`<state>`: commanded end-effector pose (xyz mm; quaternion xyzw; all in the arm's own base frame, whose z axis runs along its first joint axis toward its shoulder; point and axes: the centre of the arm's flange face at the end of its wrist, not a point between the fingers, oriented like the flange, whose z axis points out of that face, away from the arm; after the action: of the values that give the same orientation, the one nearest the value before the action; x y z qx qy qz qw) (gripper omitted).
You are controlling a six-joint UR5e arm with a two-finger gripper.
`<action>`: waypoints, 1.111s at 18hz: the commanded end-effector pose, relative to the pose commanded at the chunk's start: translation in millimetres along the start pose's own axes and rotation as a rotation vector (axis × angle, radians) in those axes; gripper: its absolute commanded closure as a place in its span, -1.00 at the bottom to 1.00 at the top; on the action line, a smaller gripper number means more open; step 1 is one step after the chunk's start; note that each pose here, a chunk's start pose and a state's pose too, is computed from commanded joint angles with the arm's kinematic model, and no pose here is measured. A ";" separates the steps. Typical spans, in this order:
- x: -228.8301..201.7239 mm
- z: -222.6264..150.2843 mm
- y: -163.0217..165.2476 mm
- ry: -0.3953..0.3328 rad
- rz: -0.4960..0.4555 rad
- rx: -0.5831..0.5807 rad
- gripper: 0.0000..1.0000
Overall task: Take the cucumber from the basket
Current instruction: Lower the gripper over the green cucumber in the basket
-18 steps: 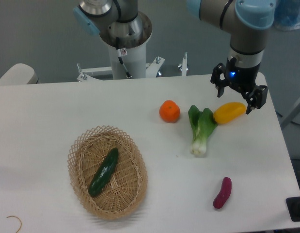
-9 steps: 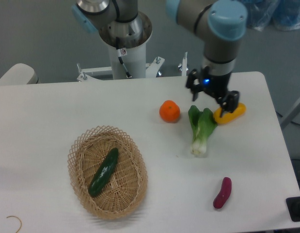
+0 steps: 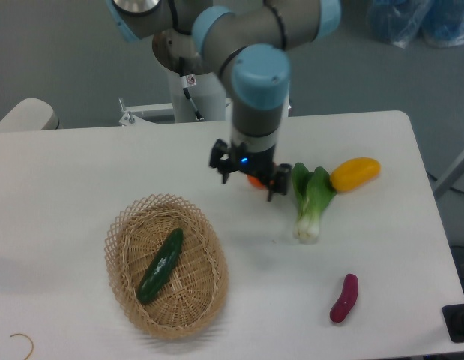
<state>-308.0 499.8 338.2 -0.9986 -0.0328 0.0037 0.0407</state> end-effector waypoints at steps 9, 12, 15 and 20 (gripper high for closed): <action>51.3 77.7 -60.6 0.009 -0.028 0.046 -1.00; 67.0 104.7 -72.3 0.014 -0.017 0.040 -1.00; 76.1 117.8 -78.3 0.016 -0.002 0.040 -1.00; 85.8 136.2 -82.7 0.019 0.022 0.033 -1.00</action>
<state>-229.2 598.8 208.9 -0.9981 -0.0214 -0.0046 0.0573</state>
